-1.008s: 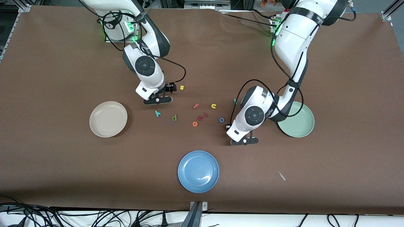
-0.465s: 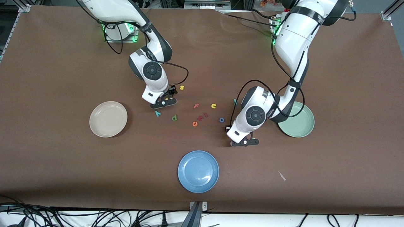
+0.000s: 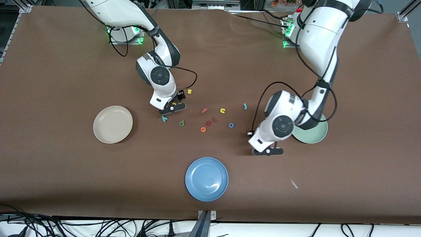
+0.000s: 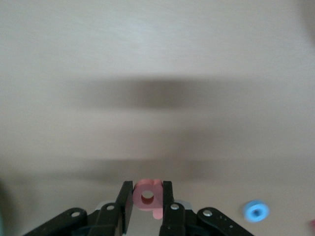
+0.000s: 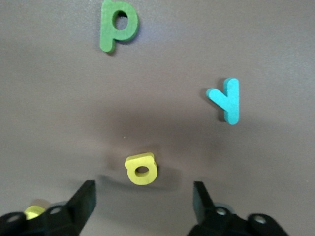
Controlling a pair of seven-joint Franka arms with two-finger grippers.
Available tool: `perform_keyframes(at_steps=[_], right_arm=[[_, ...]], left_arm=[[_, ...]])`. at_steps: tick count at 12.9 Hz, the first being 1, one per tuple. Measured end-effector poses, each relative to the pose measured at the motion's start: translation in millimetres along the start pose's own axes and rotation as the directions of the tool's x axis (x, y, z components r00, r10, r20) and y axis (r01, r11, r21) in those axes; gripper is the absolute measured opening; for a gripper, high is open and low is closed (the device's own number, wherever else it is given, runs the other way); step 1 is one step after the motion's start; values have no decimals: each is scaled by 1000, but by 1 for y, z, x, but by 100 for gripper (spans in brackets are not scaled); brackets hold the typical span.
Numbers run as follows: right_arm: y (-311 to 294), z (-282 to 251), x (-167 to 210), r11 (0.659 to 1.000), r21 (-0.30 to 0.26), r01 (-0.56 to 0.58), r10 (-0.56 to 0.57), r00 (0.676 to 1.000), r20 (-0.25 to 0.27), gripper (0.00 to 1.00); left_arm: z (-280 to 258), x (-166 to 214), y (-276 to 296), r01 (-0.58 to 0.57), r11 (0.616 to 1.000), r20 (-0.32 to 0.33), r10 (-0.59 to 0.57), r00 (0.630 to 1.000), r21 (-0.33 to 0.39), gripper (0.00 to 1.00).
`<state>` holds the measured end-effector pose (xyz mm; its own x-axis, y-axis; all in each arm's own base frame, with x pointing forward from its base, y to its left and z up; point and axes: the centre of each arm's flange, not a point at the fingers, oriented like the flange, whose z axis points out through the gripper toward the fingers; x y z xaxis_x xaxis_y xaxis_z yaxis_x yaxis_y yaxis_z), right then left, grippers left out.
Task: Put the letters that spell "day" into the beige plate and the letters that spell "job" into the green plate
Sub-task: 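Drop pink a on the green plate while the right gripper grasps yellow letter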
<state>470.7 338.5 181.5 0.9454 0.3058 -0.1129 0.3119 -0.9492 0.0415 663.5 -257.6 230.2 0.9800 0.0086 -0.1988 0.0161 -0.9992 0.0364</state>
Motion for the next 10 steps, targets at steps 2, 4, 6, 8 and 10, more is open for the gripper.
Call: perform_keyframes(at_steps=[2,4,6,8,10], right_arm=[[-4,3,-1,1000,3,7,-7,1000,-5,80],[-6,4,0,1000,6,10,-10,1000,-12,78],[-7,5,0,1000,11,11,-11,1000,-23,76],[-7,6,-1,1000,14,12,-12,999,-30,73],[-7,7,-1,1000,16,13,-12,999,-35,71]], left_arm=[[-8,10,-51,-58,998,45,58,997,-3,25],[-9,9,-88,-76,997,79,76,994,-10,25],[-8,0,-108,-86,996,102,87,991,-9,25],[-6,-8,-135,-106,994,123,107,987,-15,25],[4,-16,-160,-113,994,152,112,982,3,25]])
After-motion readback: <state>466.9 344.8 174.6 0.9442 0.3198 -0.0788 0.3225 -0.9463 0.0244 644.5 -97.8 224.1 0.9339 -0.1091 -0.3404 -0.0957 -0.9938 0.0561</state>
